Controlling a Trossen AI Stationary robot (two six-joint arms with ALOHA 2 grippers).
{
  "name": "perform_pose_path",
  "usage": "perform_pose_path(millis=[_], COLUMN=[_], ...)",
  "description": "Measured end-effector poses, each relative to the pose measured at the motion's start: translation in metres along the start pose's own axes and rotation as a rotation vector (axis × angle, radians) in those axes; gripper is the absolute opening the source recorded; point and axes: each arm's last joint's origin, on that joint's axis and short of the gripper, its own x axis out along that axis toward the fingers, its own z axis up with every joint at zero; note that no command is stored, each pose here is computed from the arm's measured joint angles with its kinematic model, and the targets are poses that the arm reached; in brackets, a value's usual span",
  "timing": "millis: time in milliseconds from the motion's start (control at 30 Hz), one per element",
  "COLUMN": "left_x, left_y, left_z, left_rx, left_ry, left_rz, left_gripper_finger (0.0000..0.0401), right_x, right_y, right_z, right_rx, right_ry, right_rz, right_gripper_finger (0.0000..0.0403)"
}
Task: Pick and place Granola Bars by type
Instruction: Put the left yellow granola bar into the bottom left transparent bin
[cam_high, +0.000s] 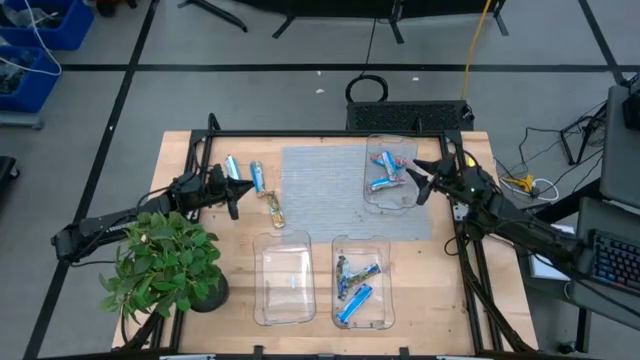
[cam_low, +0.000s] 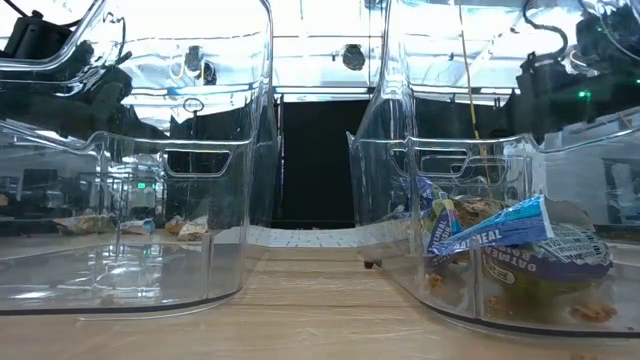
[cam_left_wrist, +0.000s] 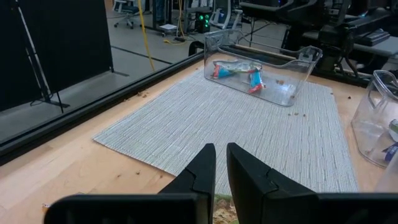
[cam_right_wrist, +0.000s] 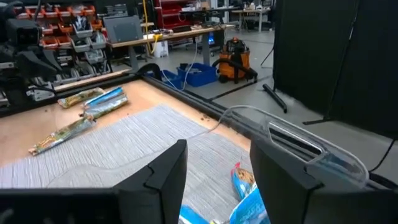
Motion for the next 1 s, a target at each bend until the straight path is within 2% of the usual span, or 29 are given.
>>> perform_pose_path(millis=[200,367,600,1000], left_x=[0.0,0.0,0.0,0.0], left_y=[0.0,0.0,0.0,-0.001], left_z=[0.0,0.0,0.001,0.006], left_rx=[0.001,-0.002,-0.001,-0.003], left_ry=[0.0,0.0,-0.008,-0.058], left_rz=[0.0,0.0,-0.001,-0.007], left_gripper_finger=[0.0047,0.0047,0.0047,0.0047], right_x=[-0.002,-0.008,-0.008,-0.007], right_y=[-0.002,-0.001,-0.001,-0.002], right_z=[-0.014,-0.003,-0.003,-0.01], right_rx=[0.015,0.021,-0.054,-0.039], right_ry=[-0.06,-0.213,-0.213,-0.143], right_rz=[-0.016,-0.007,-0.009,-0.011], right_gripper_finger=[0.0164,0.0164,0.0163,0.0164])
